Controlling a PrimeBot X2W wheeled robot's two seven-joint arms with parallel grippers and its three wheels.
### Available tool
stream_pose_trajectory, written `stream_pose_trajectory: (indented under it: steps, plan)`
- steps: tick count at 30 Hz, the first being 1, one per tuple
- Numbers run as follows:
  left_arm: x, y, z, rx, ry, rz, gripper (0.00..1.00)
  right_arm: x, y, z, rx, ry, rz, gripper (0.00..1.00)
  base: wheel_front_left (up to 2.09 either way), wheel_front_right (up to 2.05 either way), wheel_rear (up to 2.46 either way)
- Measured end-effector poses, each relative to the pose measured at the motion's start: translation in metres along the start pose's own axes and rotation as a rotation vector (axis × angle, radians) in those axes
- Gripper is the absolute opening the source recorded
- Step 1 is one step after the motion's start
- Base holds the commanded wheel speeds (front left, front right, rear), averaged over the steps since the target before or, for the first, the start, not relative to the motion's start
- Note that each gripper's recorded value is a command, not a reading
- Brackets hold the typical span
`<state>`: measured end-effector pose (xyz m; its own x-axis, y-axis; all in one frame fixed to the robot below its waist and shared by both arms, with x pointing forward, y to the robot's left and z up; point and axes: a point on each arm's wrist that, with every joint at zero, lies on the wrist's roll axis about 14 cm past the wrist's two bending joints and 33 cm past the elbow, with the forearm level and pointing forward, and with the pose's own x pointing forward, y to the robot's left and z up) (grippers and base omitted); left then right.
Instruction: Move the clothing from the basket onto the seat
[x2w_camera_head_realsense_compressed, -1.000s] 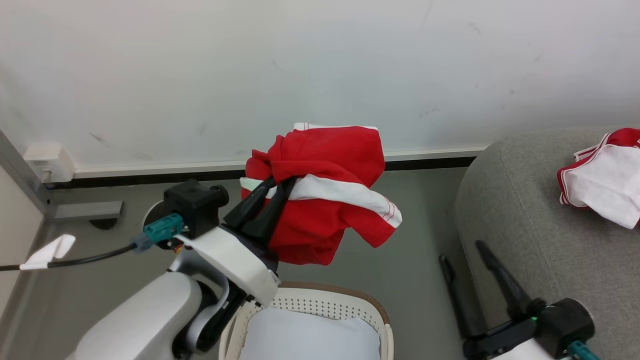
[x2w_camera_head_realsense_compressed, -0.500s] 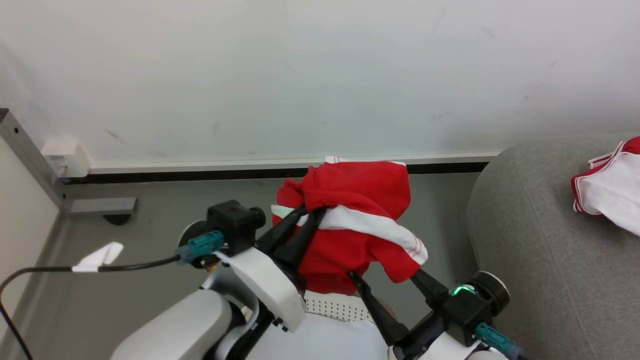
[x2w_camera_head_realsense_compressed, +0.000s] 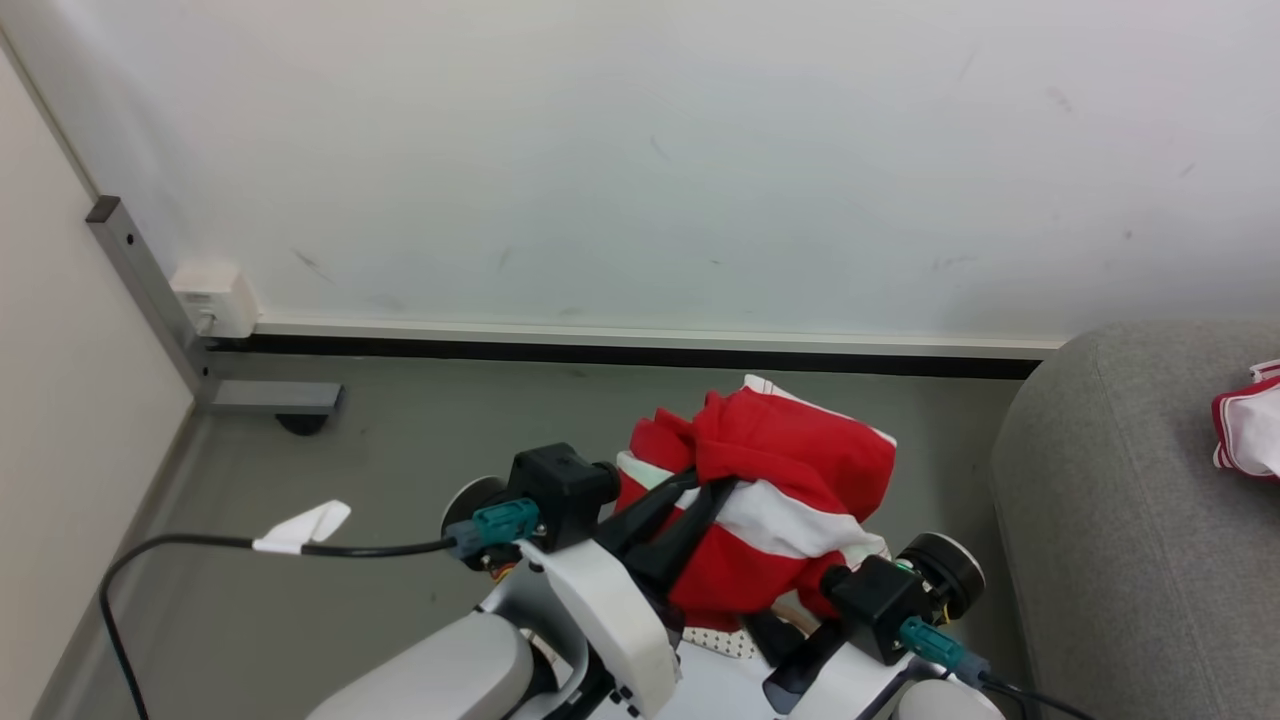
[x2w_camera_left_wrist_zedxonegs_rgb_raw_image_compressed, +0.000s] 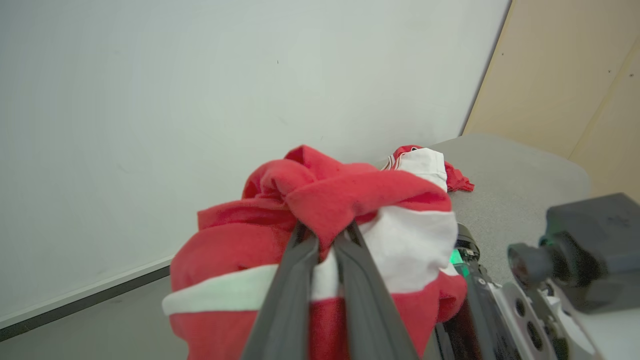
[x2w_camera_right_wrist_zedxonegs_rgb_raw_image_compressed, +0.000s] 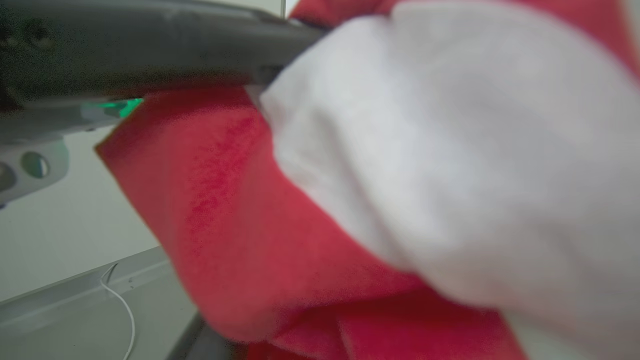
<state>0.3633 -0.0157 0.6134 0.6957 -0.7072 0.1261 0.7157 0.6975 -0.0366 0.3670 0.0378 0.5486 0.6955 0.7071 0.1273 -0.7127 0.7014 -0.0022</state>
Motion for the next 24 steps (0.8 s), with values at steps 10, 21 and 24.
stream_pose_trajectory:
  steps: [10, 21, 24]
  plan:
    - [-0.001, 0.011, -0.007, -0.007, 0.018, 0.033, 0.00, -0.006, -0.017, 0.017, 0.082, -0.075, -0.079, 0.00, 0.00, 0.00, 0.00]
    - [0.015, -0.001, -0.007, -0.029, -0.009, -0.018, 1.00, -0.051, -0.076, 0.042, 0.136, -0.196, -0.307, 0.00, 0.00, 0.00, 0.00]
    - [0.023, -0.009, -0.006, -0.036, -0.031, -0.051, 1.00, -0.071, -0.100, 0.050, 0.097, -0.215, -0.385, 0.00, 0.00, 0.00, 0.00]
